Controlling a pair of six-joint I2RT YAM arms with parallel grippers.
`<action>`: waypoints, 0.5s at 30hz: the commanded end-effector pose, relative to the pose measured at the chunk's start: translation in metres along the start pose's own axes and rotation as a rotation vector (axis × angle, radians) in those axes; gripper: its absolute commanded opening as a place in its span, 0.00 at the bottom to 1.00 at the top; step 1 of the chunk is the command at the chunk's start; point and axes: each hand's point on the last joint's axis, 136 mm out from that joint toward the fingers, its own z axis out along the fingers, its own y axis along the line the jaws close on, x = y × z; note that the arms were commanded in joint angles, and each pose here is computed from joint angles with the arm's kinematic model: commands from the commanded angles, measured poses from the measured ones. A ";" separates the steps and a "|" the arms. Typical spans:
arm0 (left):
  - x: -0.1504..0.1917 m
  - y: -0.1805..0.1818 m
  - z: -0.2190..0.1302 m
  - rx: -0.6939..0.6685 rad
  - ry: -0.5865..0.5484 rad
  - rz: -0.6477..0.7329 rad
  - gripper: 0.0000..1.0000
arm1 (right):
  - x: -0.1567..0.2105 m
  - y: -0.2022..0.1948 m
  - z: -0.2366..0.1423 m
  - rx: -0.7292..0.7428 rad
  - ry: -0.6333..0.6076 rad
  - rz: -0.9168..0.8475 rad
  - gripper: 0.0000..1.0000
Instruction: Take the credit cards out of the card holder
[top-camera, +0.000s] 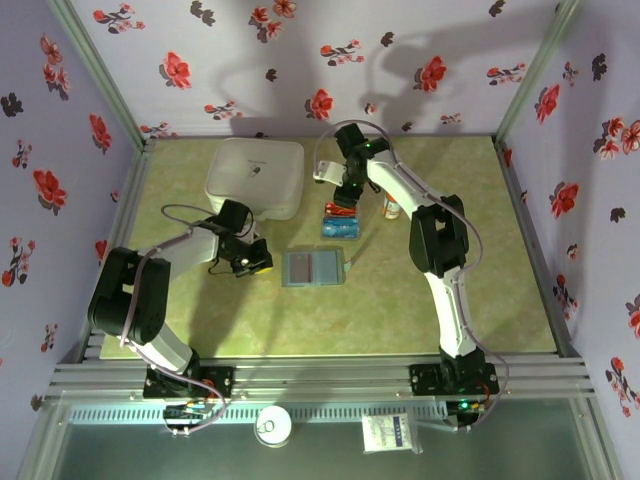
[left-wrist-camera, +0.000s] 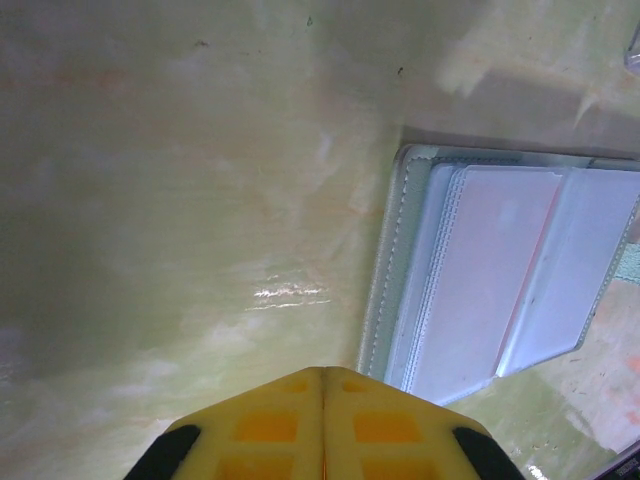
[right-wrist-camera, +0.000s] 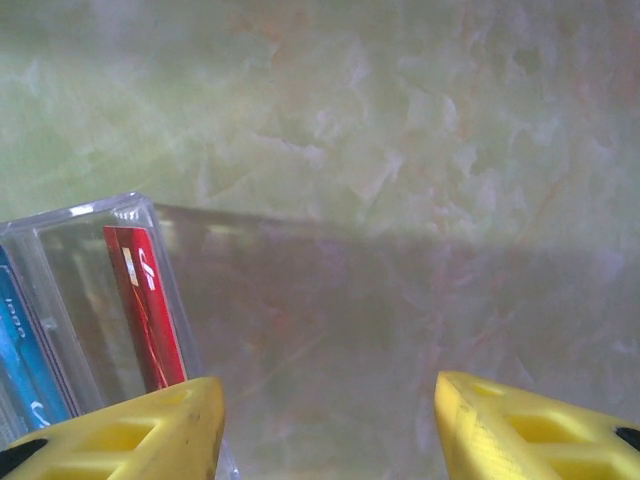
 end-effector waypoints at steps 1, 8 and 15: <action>-0.004 -0.005 -0.004 0.022 -0.005 0.011 0.07 | 0.004 0.005 0.000 -0.030 0.031 -0.008 0.58; -0.004 -0.007 -0.007 0.031 -0.015 0.010 0.07 | 0.007 0.017 0.004 -0.075 0.048 -0.007 0.57; -0.007 -0.019 -0.011 0.050 -0.022 0.033 0.07 | -0.011 -0.009 -0.027 0.084 -0.022 0.040 0.58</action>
